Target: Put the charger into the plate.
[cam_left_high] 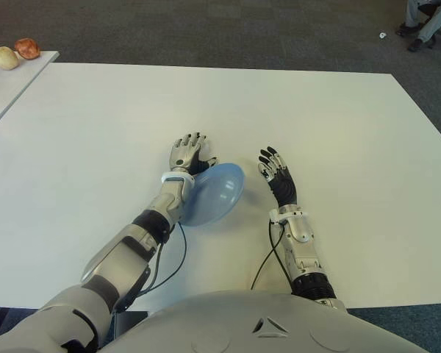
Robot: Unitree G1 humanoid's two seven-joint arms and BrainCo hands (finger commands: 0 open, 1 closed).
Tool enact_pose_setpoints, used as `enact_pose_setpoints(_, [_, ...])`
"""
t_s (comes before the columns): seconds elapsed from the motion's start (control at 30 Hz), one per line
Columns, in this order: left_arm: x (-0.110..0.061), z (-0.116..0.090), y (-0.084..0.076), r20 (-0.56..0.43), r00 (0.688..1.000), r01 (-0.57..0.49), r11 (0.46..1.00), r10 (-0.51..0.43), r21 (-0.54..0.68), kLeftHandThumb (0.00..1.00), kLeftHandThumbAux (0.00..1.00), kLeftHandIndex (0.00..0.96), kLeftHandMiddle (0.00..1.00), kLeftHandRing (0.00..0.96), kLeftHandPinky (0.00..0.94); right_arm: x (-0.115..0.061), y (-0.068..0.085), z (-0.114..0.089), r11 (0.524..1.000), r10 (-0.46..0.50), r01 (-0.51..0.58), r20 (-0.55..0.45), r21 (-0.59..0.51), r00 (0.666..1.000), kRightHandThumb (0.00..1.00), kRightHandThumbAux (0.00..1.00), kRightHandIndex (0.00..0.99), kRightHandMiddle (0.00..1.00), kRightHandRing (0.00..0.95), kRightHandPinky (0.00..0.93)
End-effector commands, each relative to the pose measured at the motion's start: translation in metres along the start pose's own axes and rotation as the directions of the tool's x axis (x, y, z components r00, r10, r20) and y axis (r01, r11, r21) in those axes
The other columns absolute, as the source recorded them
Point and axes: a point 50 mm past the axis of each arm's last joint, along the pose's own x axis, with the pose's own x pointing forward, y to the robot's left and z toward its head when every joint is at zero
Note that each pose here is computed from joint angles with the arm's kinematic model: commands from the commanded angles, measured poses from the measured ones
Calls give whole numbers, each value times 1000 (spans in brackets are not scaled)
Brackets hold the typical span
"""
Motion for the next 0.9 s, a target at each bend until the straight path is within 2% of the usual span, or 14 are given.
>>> enact_pose_setpoints(0.03, [-13,-18,-22,-57,994,97,995,-96,10,42,358,35,48,40,86,-9,-2,-14,1000,-10,12,-83,16,997,1,572,89,157,128,122])
enact_pose_setpoints(0.23, [-12,-23,-23,-54,993,101,995,-101,6,83,404,57,132,150,228,-8,-1,-14,1000,-9,10,-83,16,996,0,572,85,157,132,128])
enact_pose_setpoints(0.27, [-12,-25,-24,-52,993,103,995,-102,6,134,432,73,175,205,285,-8,-1,-14,1000,-9,10,-84,17,996,0,569,87,161,135,131])
enact_pose_setpoints(0.4, [-11,-27,-25,-41,995,94,996,-93,10,246,485,127,260,302,375,-8,0,-14,1000,-10,11,-84,19,996,0,565,91,165,139,133])
enact_pose_setpoints(0.5, [-11,-28,-24,-25,998,63,998,-63,21,363,513,235,358,391,439,-9,0,-14,1000,-10,12,-82,23,997,0,562,91,164,139,132])
enact_pose_setpoints(0.53, [-11,-28,-24,-22,998,55,998,-54,22,415,523,280,444,471,495,-9,0,-14,1000,-10,12,-82,23,997,0,562,90,163,139,134])
enact_pose_setpoints(0.6, [-11,-28,-23,-20,999,41,999,-41,22,480,536,334,543,561,561,-9,0,-14,1000,-10,12,-82,24,997,0,562,90,162,139,137])
enact_pose_setpoints(0.67, [-11,-29,-23,-22,1000,22,1000,-21,18,507,541,355,580,595,587,-9,0,-14,1000,-10,12,-82,23,997,0,563,89,161,139,138])
enact_pose_setpoints(0.77, [-11,-29,-21,-28,1000,-12,1000,13,10,648,644,405,664,677,658,-9,1,-14,1000,-11,13,-83,22,997,0,560,88,159,140,139])
enact_pose_setpoints(0.9, [-10,-29,-19,-29,999,-37,999,37,4,707,684,429,732,747,712,-9,1,-14,1000,-11,13,-88,23,996,0,558,86,159,141,143])
